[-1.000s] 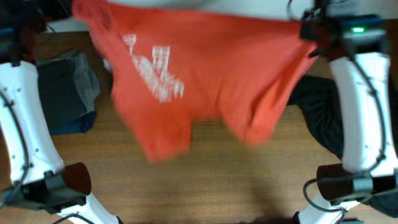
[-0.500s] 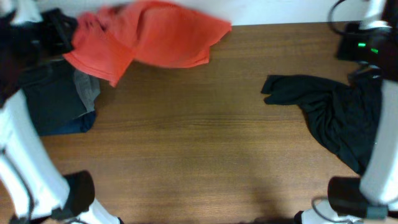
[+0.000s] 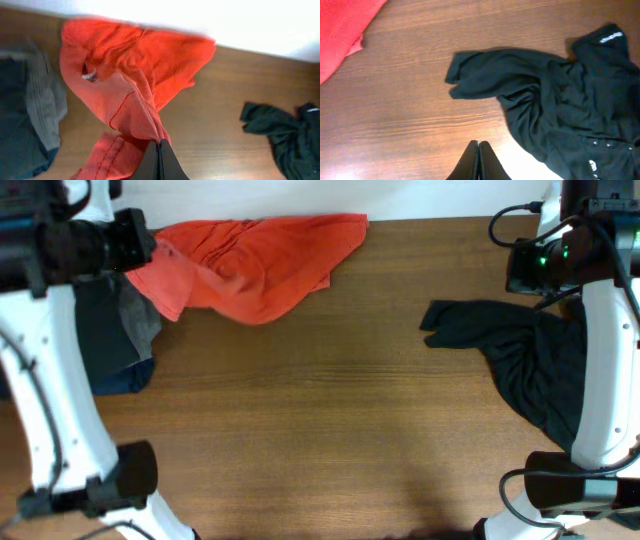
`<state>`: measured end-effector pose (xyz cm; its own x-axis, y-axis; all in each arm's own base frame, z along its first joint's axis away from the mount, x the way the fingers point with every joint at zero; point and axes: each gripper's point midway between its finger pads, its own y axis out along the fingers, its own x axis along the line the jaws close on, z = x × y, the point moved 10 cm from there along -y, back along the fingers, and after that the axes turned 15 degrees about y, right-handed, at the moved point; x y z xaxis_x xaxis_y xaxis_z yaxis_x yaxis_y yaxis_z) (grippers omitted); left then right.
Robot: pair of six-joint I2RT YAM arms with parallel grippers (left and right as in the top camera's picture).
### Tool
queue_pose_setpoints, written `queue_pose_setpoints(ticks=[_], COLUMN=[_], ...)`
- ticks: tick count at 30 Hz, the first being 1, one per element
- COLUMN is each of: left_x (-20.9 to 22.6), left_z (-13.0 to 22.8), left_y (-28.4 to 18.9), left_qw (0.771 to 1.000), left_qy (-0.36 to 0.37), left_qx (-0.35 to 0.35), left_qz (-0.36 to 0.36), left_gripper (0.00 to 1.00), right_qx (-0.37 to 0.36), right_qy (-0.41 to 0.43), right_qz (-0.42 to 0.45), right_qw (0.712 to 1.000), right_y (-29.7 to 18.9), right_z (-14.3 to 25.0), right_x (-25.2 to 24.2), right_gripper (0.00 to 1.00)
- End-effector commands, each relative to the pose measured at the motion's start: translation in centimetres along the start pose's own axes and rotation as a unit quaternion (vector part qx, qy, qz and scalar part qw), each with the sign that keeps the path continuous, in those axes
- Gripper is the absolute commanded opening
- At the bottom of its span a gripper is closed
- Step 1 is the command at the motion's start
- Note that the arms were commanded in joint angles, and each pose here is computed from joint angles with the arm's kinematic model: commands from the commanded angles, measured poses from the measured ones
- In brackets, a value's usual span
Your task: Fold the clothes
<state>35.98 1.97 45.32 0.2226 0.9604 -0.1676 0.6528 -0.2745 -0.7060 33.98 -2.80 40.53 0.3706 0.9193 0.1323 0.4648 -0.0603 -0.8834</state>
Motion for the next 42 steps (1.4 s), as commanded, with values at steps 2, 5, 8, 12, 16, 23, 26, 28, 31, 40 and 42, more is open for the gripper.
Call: queue_pose_setpoints(ticks=[2,5,8,12,16,23,26,28,31,40,42], left_x=[-5.5,-8.5,-10.8,-11.4,-9.9,-6.4,-4.9,-4.5,-4.0,-10.3,-11.2], left_z=[0.0,0.5,0.9,0.7,-0.4,-3.9,-4.7,-5.1,-6.0,-5.8,-5.9], left_y=[-11.5,-17.5,-23.4,-25.3,-23.4,-16.3,-12.6,-10.3,-7.0,-11.8,-13.5], left_qw=[0.980,0.945,0.895,0.873,0.890,0.924,0.942,0.950,0.958,0.924,0.911], left_qy=[0.090,0.152,0.206,0.211,0.178,0.140,0.121,0.115,0.103,0.162,0.168], left_qx=[-0.170,-0.278,-0.392,-0.438,-0.420,-0.356,-0.314,-0.289,-0.265,-0.346,-0.377], left_qz=[0.045,0.075,0.050,0.046,0.004,-0.001,0.001,0.010,-0.025,-0.019,-0.018], left_gripper=[0.00,0.00,0.00,0.00,0.00,0.00,0.00,0.00,0.00,0.00,0.01], right_qx=[-0.004,-0.019,-0.038,-0.024,-0.011,0.017,0.043,0.063,0.094,0.099,0.094], right_qy=[-0.023,-0.054,-0.106,-0.212,-0.275,-0.315,-0.326,-0.328,-0.356,-0.380,-0.394], right_qz=[-0.050,-0.084,-0.116,-0.169,-0.197,-0.213,-0.204,-0.194,-0.207,-0.226,-0.236], right_qw=[0.998,0.995,0.987,0.962,0.941,0.925,0.922,0.922,0.906,0.892,0.883], right_y=[-2.5,-4.5,-7.0,-8.8,-9.5,-9.2,-7.8,-6.5,-4.9,-4.9,-5.1], right_z=[1.1,2.2,4.2,7.7,10.1,12.2,13.0,13.3,14.1,15.0,15.6], right_x=[0.4,1.3,3.4,7.4,10.0,11.8,12.4,12.7,13.1,14.0,14.8], right_gripper=[0.04,0.05,0.09,0.22,0.41,0.43,0.43,0.43,0.43,0.43,0.43])
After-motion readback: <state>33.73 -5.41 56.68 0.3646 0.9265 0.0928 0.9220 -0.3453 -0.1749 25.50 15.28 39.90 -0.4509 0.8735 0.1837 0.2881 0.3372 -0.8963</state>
